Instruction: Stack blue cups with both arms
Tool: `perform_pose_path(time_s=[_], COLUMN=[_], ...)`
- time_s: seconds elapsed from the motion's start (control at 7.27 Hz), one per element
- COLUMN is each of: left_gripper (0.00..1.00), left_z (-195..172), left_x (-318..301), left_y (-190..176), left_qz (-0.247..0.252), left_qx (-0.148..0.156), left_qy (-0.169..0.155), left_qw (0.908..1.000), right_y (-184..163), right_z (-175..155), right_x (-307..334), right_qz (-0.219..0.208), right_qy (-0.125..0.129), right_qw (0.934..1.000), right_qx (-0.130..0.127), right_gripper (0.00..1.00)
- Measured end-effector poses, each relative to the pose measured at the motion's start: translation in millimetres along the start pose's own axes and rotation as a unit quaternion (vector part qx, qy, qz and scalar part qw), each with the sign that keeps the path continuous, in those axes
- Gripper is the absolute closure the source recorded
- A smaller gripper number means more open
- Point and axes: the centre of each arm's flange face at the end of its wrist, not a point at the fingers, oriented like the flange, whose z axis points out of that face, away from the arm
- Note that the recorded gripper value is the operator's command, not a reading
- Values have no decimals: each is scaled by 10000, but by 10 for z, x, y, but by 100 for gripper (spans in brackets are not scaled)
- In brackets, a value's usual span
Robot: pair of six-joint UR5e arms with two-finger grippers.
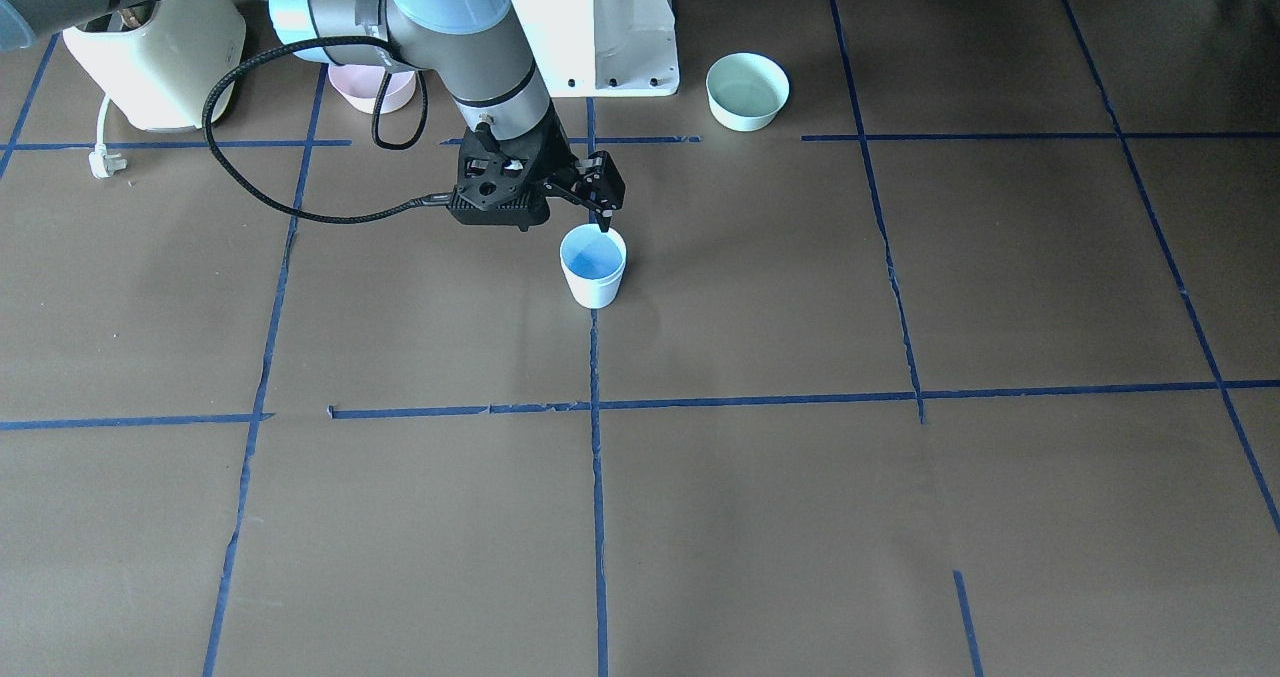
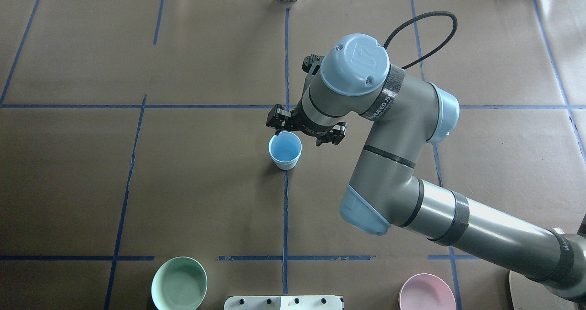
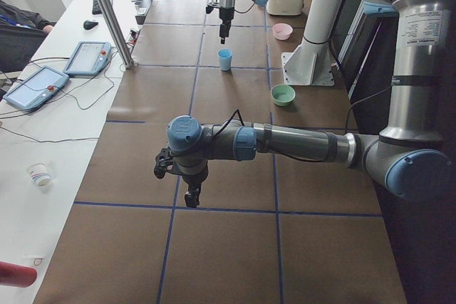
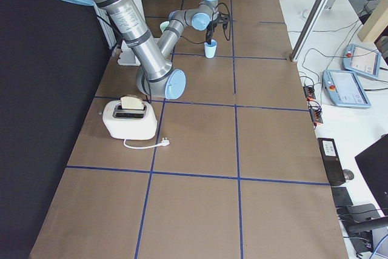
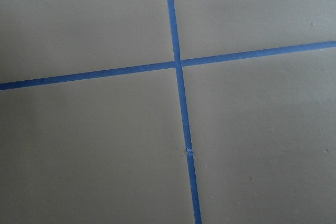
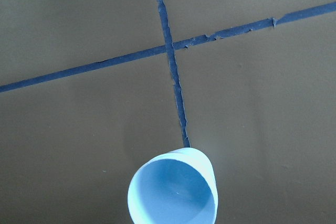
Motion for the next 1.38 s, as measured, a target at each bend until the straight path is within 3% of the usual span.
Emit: perform_pose_path(time_s=[0.41, 0.83, 1.1, 1.38], left_gripper=[0, 0, 0, 0], left_z=[-14, -31, -10, 31], left_x=[13, 31, 11, -25], left_y=[-8, -1, 6, 43], left_qz=[14, 33, 18, -2], left_qx=[14, 31, 10, -32], left_qy=[1, -1, 2, 6], left_qw=[10000, 10000, 10000, 10000], right_y=[-271, -991, -1514, -1914], right_z=[-417, -976, -1218, -1553], right_x=[454, 1707, 2811, 4217], right_qz=[47, -635, -1249, -1747], right_qy=[34, 329, 743, 978], right_qw=[9999, 9974, 9893, 9797], right_qx=[156, 128, 145, -59], right_gripper=[0, 0, 0, 0])
